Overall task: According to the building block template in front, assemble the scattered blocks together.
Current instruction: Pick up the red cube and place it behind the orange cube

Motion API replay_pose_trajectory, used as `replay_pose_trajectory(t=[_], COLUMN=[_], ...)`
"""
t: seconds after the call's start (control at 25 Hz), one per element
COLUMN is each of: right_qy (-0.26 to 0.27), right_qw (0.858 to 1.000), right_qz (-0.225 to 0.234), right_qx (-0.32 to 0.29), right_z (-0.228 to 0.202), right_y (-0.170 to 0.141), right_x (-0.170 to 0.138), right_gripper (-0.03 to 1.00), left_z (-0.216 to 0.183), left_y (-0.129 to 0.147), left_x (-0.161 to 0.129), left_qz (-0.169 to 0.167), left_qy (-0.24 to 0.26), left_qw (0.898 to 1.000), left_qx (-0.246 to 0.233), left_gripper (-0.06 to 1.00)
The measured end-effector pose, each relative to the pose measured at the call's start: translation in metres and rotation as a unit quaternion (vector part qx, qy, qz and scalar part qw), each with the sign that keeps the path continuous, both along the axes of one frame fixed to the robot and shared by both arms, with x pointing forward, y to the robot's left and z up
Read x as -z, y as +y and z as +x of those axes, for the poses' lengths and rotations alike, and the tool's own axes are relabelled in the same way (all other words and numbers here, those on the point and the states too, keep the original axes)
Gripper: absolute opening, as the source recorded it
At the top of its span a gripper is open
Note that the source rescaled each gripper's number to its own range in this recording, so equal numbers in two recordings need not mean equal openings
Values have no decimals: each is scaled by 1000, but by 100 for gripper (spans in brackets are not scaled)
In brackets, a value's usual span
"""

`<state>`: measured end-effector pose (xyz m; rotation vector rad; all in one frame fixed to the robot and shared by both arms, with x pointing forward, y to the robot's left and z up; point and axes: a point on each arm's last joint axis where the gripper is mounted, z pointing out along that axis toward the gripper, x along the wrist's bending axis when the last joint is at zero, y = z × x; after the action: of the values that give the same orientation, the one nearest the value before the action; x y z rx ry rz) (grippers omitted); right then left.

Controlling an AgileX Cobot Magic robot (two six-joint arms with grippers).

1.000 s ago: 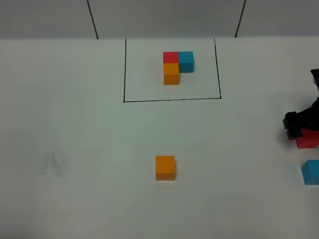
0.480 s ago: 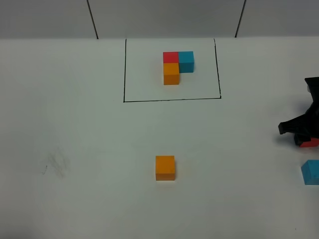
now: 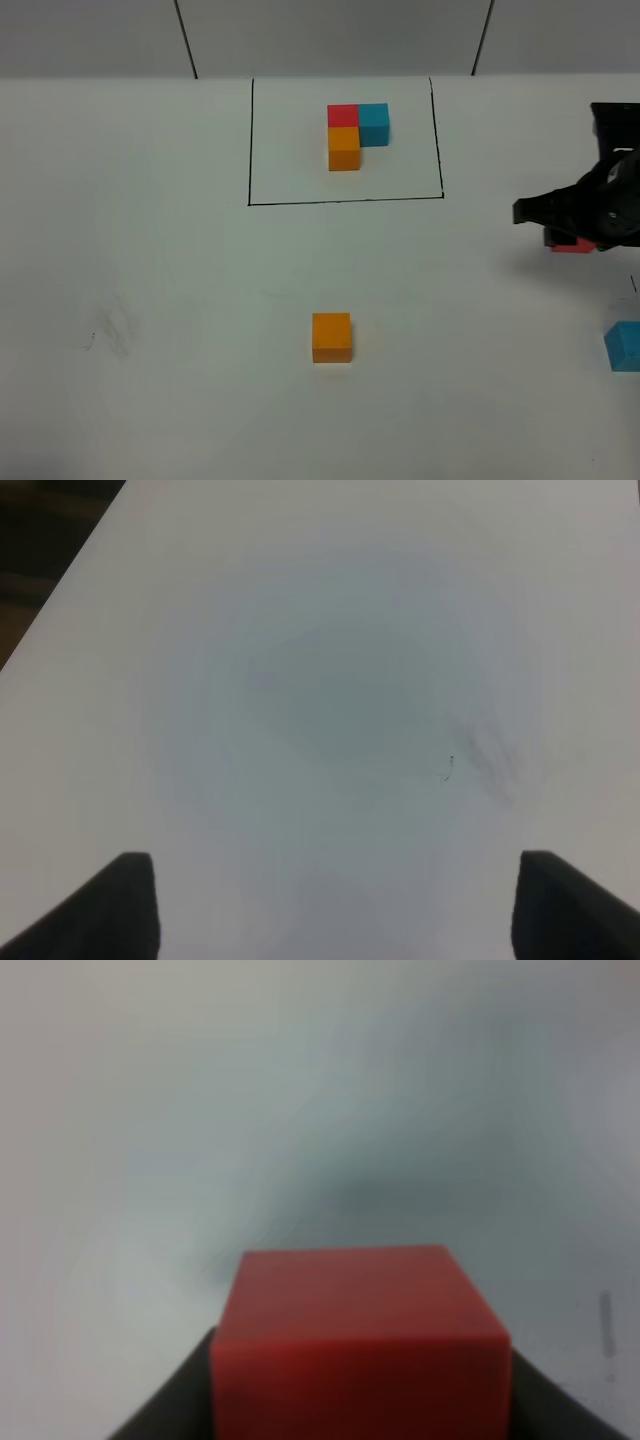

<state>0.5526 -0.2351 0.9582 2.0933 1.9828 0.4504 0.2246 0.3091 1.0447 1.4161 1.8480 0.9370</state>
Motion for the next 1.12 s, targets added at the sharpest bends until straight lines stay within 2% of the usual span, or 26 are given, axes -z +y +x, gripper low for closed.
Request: replay_pose_trajectory(t=[0.2,0.32,0.48,0.68,0.84,1.12], right_qy=[-2,19,37,33,35,41], right_qw=[999,999,999,999,999,998], right_qz=[25,21,15,25,30,15], right_qx=[-34,-25,1,-20,-29,-50], right_z=[1,7,14,8,-3,-18], right_y=[68,104,149,198,220,238], right_x=[-10,-12,-3,7,11,22], right_gripper=[20,20,20,20,20,20], left_z=[0,0,0,0,0,0], left_y=[0,0,0,0,0,0], left_x=[0,0,0,0,0,0], left_qz=[0,0,0,0,0,0], left_qy=[0,0,0,0,0,0], left_qw=[1000,1000,1000,1000,1000,1000], left_qx=[0,0,0,0,0,0], left_gripper=[62,62,62,62,62,62])
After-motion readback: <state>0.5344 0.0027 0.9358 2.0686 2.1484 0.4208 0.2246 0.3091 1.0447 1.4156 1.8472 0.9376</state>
